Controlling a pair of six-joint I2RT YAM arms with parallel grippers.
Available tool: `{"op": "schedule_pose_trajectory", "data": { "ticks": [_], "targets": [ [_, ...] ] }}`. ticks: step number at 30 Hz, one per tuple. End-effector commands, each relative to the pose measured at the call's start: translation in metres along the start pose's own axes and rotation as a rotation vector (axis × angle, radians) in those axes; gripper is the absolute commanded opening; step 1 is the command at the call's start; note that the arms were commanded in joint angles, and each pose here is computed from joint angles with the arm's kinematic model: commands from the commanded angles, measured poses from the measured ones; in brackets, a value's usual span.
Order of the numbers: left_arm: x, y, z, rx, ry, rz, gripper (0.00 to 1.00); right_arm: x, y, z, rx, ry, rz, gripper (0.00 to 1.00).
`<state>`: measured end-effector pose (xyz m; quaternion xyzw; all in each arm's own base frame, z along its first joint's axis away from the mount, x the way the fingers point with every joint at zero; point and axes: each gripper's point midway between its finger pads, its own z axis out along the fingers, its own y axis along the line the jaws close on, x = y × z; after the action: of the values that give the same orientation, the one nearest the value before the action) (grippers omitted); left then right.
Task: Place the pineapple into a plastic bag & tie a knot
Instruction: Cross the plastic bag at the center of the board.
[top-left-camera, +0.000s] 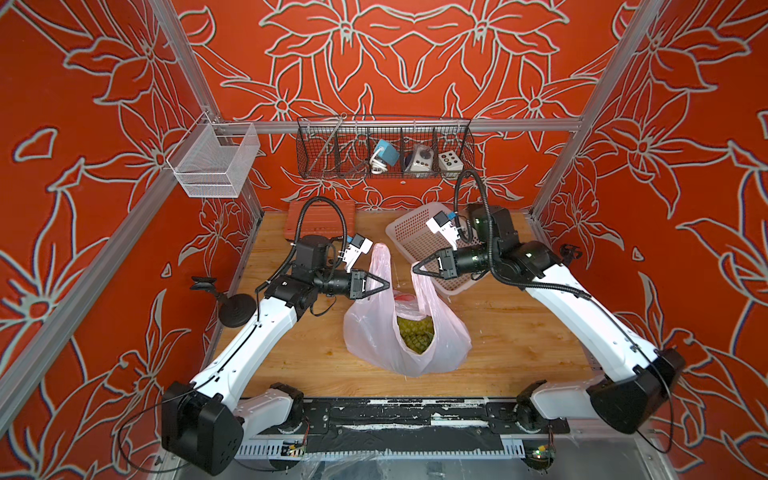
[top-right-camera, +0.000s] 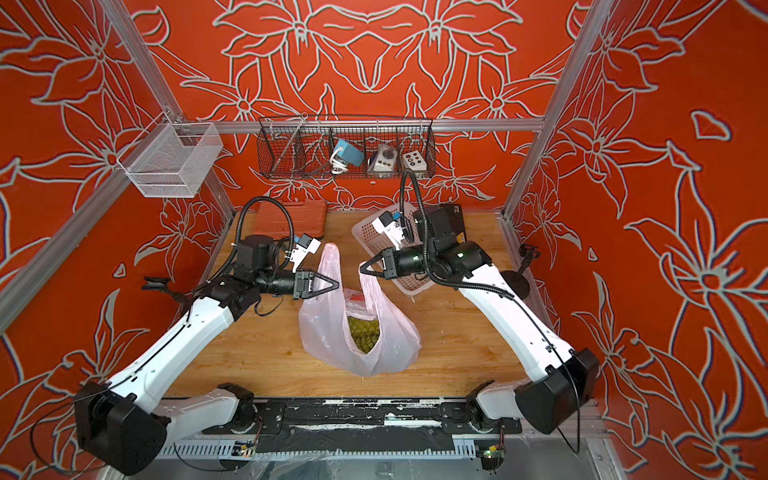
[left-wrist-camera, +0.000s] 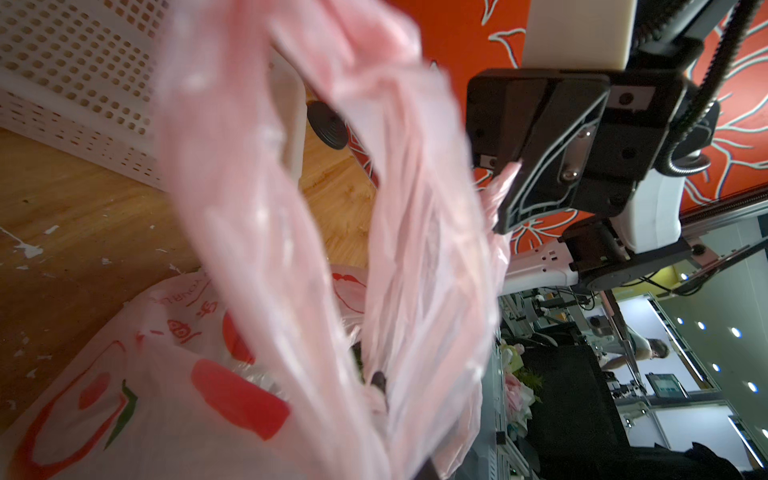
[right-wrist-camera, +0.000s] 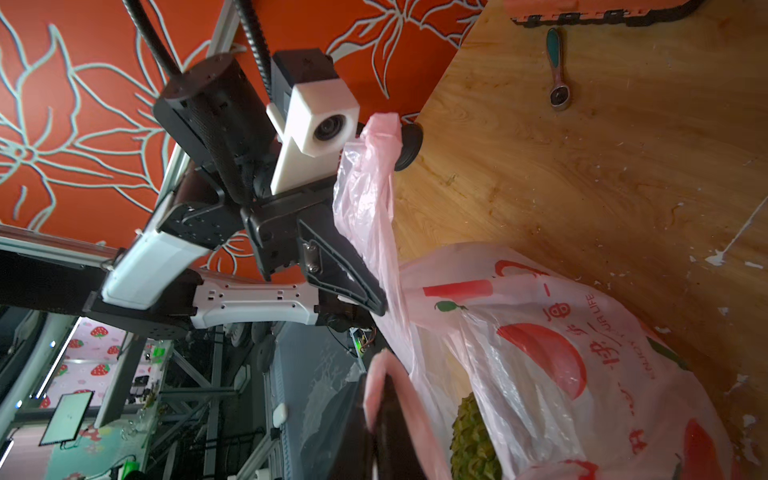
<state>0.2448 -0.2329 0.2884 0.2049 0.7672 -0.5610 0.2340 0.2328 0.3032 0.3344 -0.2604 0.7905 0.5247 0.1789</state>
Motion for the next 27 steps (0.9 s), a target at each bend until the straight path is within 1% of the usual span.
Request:
{"op": "schedule_pose_trajectory", "data": {
  "ticks": [1, 4, 6, 9, 12, 15, 19, 23, 27],
  "targets": [
    [0.001, -0.017, 0.004, 0.069, 0.046, 0.041, 0.00, -0.010, 0.011, 0.005, -0.026, 0.017, -0.120, 0.00],
    [-0.003, -0.018, 0.007, 0.071, 0.046, 0.048, 0.00, -0.028, 0.022, 0.004, -0.027, -0.008, -0.165, 0.00],
    [-0.009, -0.019, 0.006, 0.060, 0.024, 0.067, 0.00, -0.046, 0.033, 0.000, -0.029, -0.037, -0.201, 0.00],
    [-0.015, -0.027, 0.000, 0.036, -0.014, 0.130, 0.00, -0.065, 0.055, -0.007, -0.047, -0.072, -0.267, 0.00],
    [-0.020, -0.034, -0.008, -0.007, -0.052, 0.202, 0.00, -0.071, 0.064, -0.011, -0.049, -0.100, -0.322, 0.00],
    [-0.019, -0.034, -0.010, -0.027, -0.058, 0.216, 0.00, -0.064, 0.049, -0.002, -0.037, -0.078, -0.299, 0.00],
    [-0.011, -0.029, -0.008, -0.023, -0.038, 0.180, 0.00, -0.053, 0.025, 0.011, -0.016, -0.042, -0.240, 0.00],
    [-0.008, -0.029, -0.009, -0.022, -0.043, 0.187, 0.00, -0.046, 0.017, 0.013, 0.004, -0.027, -0.234, 0.00],
    [-0.007, -0.033, -0.009, -0.009, -0.002, 0.172, 0.00, -0.038, 0.013, 0.011, 0.021, -0.018, -0.247, 0.00]
  ]
}}
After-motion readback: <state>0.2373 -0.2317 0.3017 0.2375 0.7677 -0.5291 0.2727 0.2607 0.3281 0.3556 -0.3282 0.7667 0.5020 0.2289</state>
